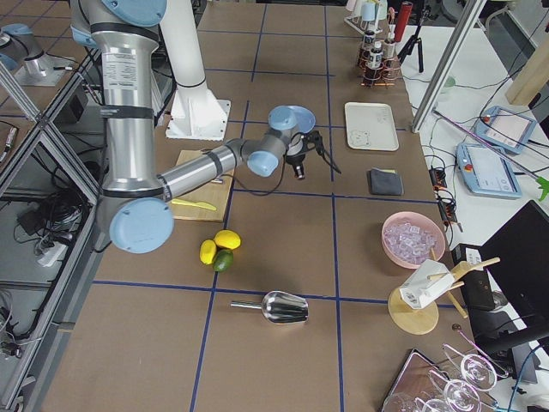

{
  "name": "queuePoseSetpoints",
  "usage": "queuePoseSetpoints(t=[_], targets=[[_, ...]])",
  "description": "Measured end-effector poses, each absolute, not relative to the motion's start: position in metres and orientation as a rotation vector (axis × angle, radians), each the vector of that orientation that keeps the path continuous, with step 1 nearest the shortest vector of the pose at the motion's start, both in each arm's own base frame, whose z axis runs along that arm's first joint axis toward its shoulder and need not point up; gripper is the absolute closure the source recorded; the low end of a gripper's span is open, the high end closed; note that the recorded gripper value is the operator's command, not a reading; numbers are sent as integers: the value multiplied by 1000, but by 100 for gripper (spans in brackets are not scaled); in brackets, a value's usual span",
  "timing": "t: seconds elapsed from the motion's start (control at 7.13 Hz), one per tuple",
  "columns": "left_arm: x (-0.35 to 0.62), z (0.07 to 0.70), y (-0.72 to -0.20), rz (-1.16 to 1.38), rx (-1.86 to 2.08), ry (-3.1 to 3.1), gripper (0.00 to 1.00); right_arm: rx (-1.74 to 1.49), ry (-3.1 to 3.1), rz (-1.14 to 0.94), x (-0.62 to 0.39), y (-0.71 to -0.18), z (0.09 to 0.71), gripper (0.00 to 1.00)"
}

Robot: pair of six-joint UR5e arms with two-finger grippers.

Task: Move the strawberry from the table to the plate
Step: 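Carry the strawberry with the right gripper over the blue plate, then open the right gripper to drop the strawberry onto the plate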

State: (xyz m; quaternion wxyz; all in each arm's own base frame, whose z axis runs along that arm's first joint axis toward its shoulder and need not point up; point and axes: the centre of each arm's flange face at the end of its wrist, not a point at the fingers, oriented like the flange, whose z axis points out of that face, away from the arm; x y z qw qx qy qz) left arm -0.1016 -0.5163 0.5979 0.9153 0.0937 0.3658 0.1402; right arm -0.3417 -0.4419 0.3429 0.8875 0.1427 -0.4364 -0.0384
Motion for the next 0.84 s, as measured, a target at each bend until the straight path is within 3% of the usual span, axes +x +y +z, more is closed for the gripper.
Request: queuePoseSetpoints(t=[0.14, 0.42, 0.84], targets=[[-102, 598, -516, 288, 192, 753, 0, 268, -886, -35, -398, -443, 269, 100], [-102, 598, -516, 288, 193, 753, 0, 249, -834, 51, -500, -437, 194, 100], [-102, 599, -516, 287, 190, 753, 0, 243, -748, 113, -635, -423, 192, 100]])
